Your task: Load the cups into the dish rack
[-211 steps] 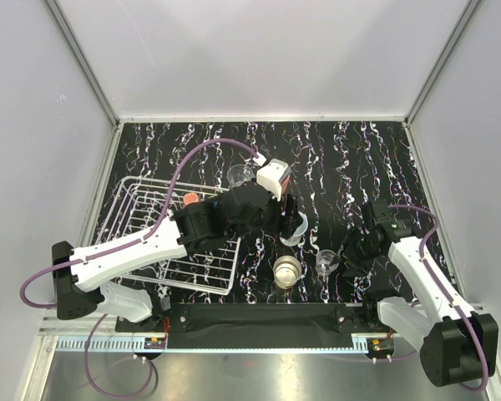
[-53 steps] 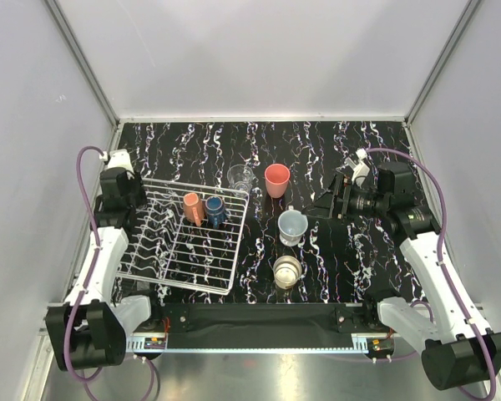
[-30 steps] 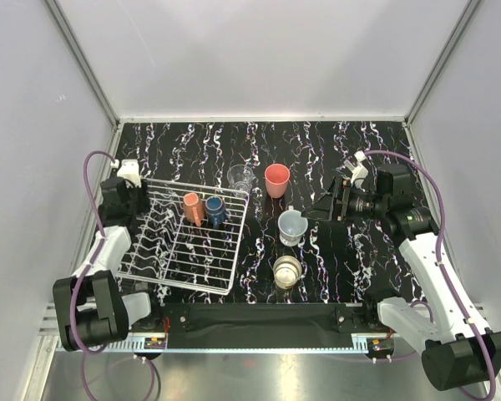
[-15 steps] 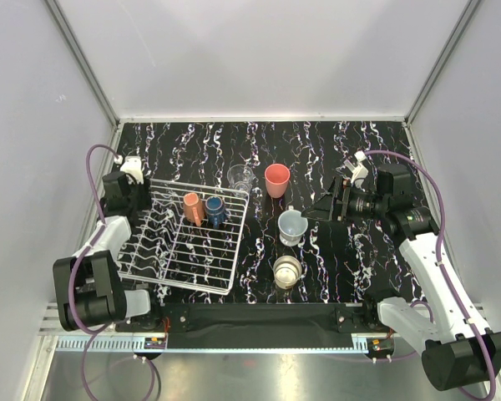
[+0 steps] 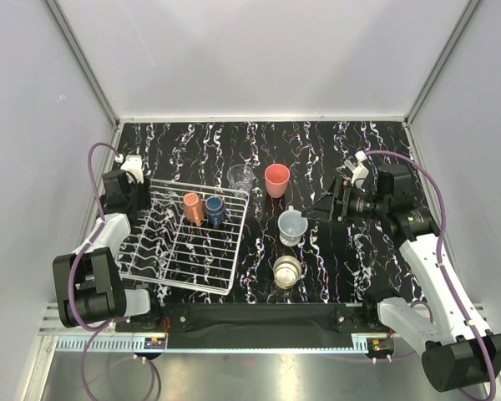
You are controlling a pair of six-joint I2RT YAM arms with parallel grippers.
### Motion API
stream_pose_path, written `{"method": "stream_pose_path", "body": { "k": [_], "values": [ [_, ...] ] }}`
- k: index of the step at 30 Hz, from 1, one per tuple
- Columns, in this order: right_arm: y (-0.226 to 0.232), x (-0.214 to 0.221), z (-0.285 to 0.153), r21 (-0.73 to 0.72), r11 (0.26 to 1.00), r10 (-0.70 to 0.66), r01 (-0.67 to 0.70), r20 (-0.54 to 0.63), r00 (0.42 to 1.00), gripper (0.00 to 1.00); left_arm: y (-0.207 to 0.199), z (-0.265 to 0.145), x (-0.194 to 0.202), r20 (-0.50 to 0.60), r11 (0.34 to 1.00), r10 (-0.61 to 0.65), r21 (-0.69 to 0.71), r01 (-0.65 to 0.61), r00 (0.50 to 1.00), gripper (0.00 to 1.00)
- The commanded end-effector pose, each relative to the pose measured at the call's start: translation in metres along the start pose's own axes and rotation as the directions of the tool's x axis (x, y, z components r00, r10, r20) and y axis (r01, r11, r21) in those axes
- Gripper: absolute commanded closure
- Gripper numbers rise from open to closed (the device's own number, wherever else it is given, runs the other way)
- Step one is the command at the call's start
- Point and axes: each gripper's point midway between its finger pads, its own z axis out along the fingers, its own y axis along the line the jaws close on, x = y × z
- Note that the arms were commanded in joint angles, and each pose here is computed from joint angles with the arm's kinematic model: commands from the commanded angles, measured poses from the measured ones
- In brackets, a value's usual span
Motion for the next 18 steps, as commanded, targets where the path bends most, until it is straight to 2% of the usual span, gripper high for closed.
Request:
{"method": "stream_pose_path", "body": {
  "k": [1,6,18],
  "values": [
    [0.0137,-0.0047,-0.0037,-0.045,0.998,-0.048,0.049,0.022,0.999,0.15,0.0107,-0.0022,-0.018,0.039,0.999,0.018,-0.035,-0.017,0.999,0.7],
    [0.0148,-0.0045,-0.0049,-0.047,0.998,-0.05,0.051,0.025,0.998,0.15,0.0084,-0.0023,-0.0159,0.029,1.0,0.01,-0.023,-0.009,1.0,0.58],
    [0.0162,-0.0046,-0.0052,-0.051,0.997,-0.056,0.057,0.024,0.998,0.15,0.0085,-0.0056,-0.0156,0.033,0.999,-0.021,-0.03,0.022,0.999,0.44]
  ]
}}
